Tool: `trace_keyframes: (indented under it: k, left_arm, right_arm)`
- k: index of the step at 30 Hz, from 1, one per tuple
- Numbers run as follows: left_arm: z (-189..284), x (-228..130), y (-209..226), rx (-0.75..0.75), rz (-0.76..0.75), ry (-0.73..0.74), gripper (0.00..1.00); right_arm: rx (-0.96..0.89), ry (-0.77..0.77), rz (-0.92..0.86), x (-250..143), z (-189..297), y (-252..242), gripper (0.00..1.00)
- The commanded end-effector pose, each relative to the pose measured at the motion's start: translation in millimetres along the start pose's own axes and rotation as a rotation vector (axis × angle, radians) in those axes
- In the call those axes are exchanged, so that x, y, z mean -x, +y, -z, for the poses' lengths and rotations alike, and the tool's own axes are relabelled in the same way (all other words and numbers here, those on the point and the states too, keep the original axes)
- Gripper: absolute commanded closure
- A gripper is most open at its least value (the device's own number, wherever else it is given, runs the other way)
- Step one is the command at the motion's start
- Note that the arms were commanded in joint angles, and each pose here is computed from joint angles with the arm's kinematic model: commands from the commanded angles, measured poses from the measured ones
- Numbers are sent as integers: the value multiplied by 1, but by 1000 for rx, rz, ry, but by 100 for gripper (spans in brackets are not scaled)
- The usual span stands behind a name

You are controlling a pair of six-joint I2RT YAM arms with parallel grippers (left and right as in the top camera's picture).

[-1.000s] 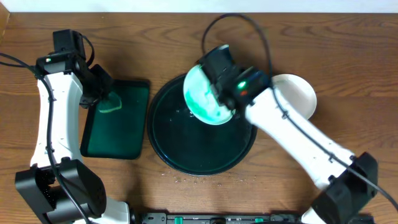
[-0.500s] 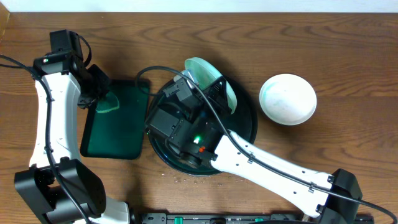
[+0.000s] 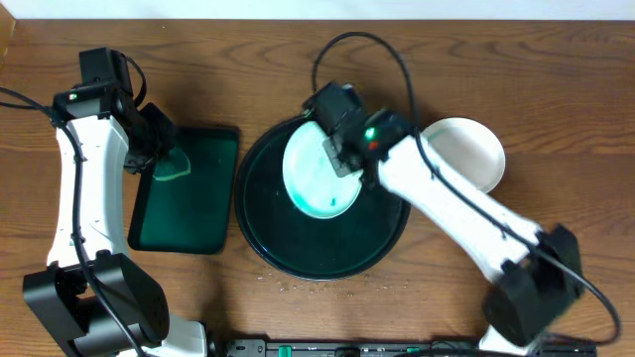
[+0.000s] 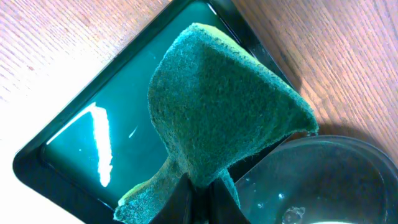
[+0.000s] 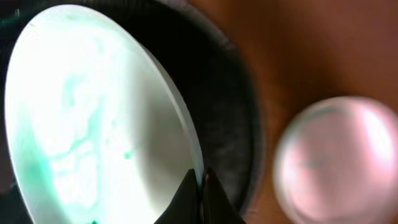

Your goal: Clean dirty plates on tray and stack at the side

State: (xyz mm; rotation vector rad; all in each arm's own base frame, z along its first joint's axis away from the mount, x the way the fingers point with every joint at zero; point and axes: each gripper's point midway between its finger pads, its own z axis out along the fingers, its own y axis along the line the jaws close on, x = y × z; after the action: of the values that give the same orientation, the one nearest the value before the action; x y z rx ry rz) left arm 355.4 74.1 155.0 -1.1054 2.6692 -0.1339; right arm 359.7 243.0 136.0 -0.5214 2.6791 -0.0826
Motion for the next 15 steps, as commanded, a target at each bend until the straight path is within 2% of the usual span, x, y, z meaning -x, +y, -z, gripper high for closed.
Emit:
trace_keyframes:
  k: [1,4,5,6,8,10,12,15]
  left_arm:
    - [-2,-2,7,24,-10,12,93]
    - [-2,-3,7,27,-10,17,93]
    - [-2,-4,8,28,-10,19,93]
    - [-2,-4,8,29,-9,21,93]
    - [-2,-5,8,31,-9,23,93]
    - [-2,-5,8,31,-9,23,93]
    - [-2,-5,8,31,-9,23,92]
    - [-2,-5,8,31,-9,23,93]
  right_arm:
    - [328,218,-71,-29,-40,50,99]
    - [428,349,-88,-52,-73,72,99]
    - [428,354,-70,-54,-76,72,91]
    - [436,342,-26,-53,-76,70,76]
    - [451,311,59,-47,-72,66,57]
    - [465,258,178,-37,-68,59,46]
    - [457,192,276,-24,-71,51,42]
    - [489,70,535,-10,-76,53,46]
